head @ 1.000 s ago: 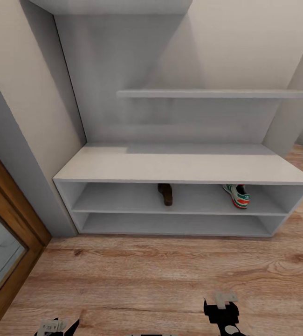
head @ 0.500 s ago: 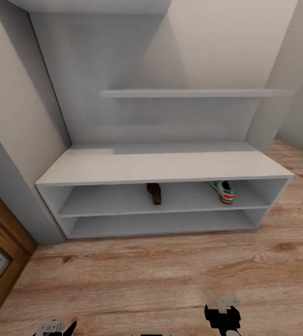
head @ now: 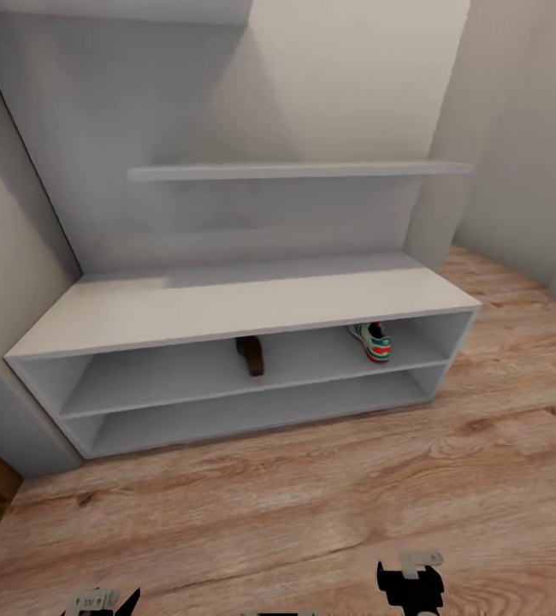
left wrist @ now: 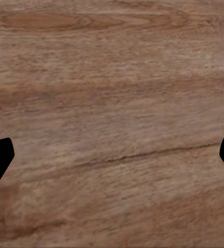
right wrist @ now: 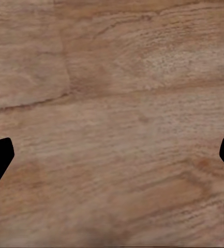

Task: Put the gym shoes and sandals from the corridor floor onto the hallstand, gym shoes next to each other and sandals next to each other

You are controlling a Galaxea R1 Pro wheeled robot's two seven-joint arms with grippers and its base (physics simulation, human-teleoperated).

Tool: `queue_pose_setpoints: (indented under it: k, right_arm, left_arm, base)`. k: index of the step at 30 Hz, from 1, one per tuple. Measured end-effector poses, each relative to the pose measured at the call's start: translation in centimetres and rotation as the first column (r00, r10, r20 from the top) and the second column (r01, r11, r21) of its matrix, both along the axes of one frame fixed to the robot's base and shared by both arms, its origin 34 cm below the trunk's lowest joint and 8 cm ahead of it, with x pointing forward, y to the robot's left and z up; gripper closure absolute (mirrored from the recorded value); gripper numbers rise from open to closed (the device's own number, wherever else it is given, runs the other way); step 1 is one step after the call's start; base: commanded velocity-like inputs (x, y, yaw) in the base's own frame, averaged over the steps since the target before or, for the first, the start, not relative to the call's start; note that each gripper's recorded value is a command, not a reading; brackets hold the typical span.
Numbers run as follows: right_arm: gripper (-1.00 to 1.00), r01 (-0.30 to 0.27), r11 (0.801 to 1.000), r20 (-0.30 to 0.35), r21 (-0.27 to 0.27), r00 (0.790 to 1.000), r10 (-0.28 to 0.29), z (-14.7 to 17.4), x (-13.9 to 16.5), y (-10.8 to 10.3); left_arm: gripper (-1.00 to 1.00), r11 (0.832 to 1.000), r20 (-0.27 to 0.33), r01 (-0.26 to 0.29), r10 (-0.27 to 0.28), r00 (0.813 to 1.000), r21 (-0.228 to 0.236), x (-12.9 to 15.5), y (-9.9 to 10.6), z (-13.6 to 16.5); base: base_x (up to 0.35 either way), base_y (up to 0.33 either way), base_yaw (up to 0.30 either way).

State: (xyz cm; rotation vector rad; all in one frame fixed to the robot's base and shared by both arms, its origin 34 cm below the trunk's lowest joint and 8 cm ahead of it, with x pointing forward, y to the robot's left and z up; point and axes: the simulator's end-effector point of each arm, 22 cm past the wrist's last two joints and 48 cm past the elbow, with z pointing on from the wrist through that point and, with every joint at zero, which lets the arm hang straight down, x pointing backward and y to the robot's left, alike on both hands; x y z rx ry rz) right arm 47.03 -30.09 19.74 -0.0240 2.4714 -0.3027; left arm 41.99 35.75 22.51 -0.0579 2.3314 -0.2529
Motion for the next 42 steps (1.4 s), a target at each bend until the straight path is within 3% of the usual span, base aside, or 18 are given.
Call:
queue_pose_setpoints:
  k: [11, 18, 24, 32, 42]
  right_arm:
    - [-1.0, 0.005, 1.0, 0.017, -0.006, 1.0, -0.005, 0.2, 0.2, -0.5]
    - [-1.0, 0.014, 1.0, 0.021, -0.025, 1.0, -0.013, 0.4, 0.2, -2.2]
    - [-1.0, 0.053, 0.998, 0.021, -0.022, 0.998, -0.053, 0.4, 0.0, -3.2]
    - [-1.0, 0.165, 0.986, 0.021, 0.01, 0.986, -0.165, 0.1, -0.7, -4.3]
    - [-1.0, 0.176, 0.984, 0.054, 0.015, 0.983, -0.177, 0.5, -0.4, -4.4]
  left_arm:
    - [-1.0, 1.0, -0.001, -0.008, 0.008, 1.0, 0.003, 0.0, 0.1, -0.1]
    - [-1.0, 1.0, -0.002, -0.018, 0.018, 1.0, 0.014, 0.0, 0.4, -0.1]
    - [-1.0, 0.999, -0.004, -0.024, 0.025, 1.0, 0.021, 0.0, 0.6, -0.2]
    - [-1.0, 0.999, -0.009, -0.025, 0.026, 1.0, 0.022, -0.2, 0.6, -0.4]
    - [-1.0, 1.0, -0.011, -0.021, 0.021, 1.0, 0.023, -0.3, 0.5, -0.4]
  base:
    - [0.0, 0.0, -0.291]
    - [0.0, 0.0, -0.292]
    - [0.0, 0.0, -0.292]
    - [0.0, 0.0, -0.292]
    - [0.0, 0.0, -0.292]
